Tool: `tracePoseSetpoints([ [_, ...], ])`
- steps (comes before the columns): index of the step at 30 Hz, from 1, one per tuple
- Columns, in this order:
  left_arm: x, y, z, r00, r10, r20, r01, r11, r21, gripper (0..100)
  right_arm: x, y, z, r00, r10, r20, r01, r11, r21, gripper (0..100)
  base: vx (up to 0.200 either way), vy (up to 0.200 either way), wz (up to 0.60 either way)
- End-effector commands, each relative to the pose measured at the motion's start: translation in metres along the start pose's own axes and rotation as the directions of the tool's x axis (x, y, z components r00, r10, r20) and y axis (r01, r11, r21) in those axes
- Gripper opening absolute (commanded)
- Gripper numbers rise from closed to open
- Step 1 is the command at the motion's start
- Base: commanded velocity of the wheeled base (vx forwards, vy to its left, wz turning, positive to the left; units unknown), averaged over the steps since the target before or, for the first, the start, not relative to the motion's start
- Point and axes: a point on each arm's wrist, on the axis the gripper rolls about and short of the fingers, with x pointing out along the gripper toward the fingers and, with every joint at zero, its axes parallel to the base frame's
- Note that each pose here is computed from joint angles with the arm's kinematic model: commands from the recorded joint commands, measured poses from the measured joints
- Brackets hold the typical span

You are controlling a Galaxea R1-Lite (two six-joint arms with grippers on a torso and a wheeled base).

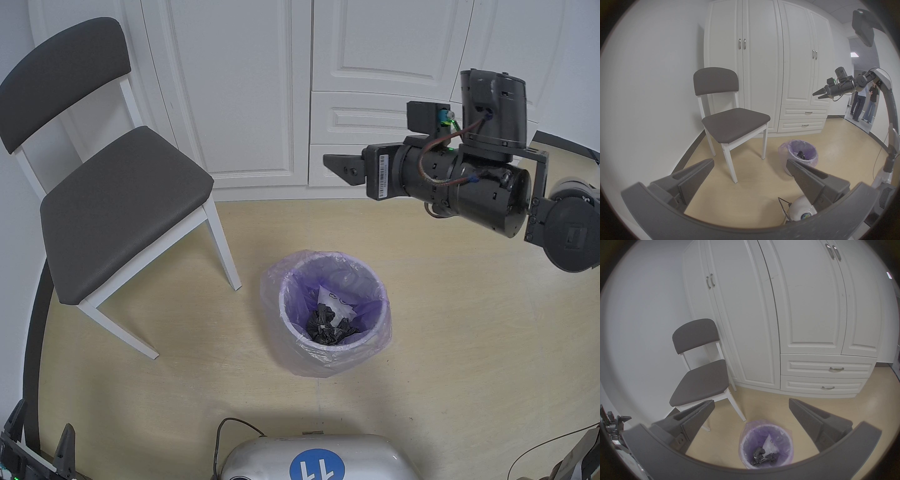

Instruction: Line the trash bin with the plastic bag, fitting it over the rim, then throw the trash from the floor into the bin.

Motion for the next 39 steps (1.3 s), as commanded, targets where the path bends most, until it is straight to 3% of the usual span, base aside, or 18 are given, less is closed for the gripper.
tracePoseSetpoints([
  [1,0.0,0.0,-0.005,1.0,0.0,-0.006,0.0,1.0,0.0,100,-0.02,-0.023,0.016,0.996,-0.081,0.034,0.081,0.997,0.003,100,0.0,0.0,0.0],
  [5,0.0,0.0,-0.005,1.0,0.0,-0.006,0.0,1.0,0.0,100,-0.036,-0.046,0.027,0.987,-0.157,0.044,0.159,0.987,-0.03,100,0.0,0.0,0.0],
  [6,0.0,0.0,-0.005,1.0,0.0,-0.006,0.0,1.0,0.0,100,-0.058,-0.076,0.041,0.964,-0.262,0.046,0.264,0.963,-0.044,100,0.0,0.0,0.0],
  [8,0.0,0.0,-0.005,1.0,0.0,-0.006,0.0,1.0,0.0,100,-0.072,-0.091,0.046,0.947,-0.318,0.044,0.32,0.947,-0.043,100,0.0,0.0,0.0],
  [9,0.0,0.0,-0.005,1.0,0.0,-0.006,0.0,1.0,0.0,100,-0.089,-0.108,0.051,0.924,-0.38,0.046,0.382,0.924,-0.038,100,0.0,0.0,0.0],
  [11,0.0,0.0,-0.005,1.0,0.0,-0.006,0.0,1.0,0.0,100,-0.095,-0.113,0.053,0.914,-0.402,0.047,0.404,0.914,-0.035,100,0.0,0.0,0.0],
  [13,0.0,0.0,-0.005,1.0,0.0,-0.006,0.0,1.0,0.0,100,-0.139,-0.137,0.061,0.856,-0.514,0.06,0.516,0.856,-0.021,100,0.0,0.0,0.0],
  [17,0.0,0.0,-0.005,1.0,0.0,-0.006,0.0,1.0,0.0,100,-0.196,-0.144,0.065,0.791,-0.604,0.098,0.607,0.795,-0.002,100,0.0,0.0,0.0],
  [18,0.0,0.0,-0.005,1.0,0.0,-0.006,0.0,1.0,0.0,100,-0.198,-0.144,0.065,0.789,-0.607,0.099,0.61,0.793,-0.002,100,0.0,0.0,0.0],
  [19,0.0,0.0,-0.005,1.0,0.0,-0.006,0.0,1.0,0.0,100,-0.225,-0.14,0.064,0.767,-0.628,0.131,0.631,0.775,0.025,100,0.0,0.0,0.0],
  [20,0.0,0.0,-0.005,1.0,0.0,-0.006,0.0,1.0,0.0,100,-0.225,-0.14,0.064,0.767,-0.628,0.131,0.631,0.775,0.025,100,0.0,0.0,0.0],
  [21,0.0,0.0,-0.005,1.0,0.0,-0.006,0.0,1.0,-0.002,100,-0.249,-0.132,0.059,0.748,-0.645,0.158,0.644,0.762,0.064,100,0.0,0.0,0.0],
  [30,0.0,0.0,-0.005,1.0,0.002,-0.004,-0.002,1.0,-0.002,100,-0.345,-0.078,0.012,0.705,-0.64,0.306,0.627,0.764,0.152,100,0.0,0.0,0.0],
  [36,0.0,0.0,-0.005,1.0,0.002,-0.004,-0.002,1.0,0.0,100,-0.384,-0.054,-0.031,0.675,-0.632,0.38,0.62,0.765,0.171,100,0.0,0.0,0.0],
  [39,0.0,0.0,-0.005,1.0,0.002,-0.004,-0.002,1.0,0.0,100,-0.393,-0.05,-0.046,0.672,-0.624,0.399,0.611,0.772,0.177,100,0.0,0.0,0.0],
])
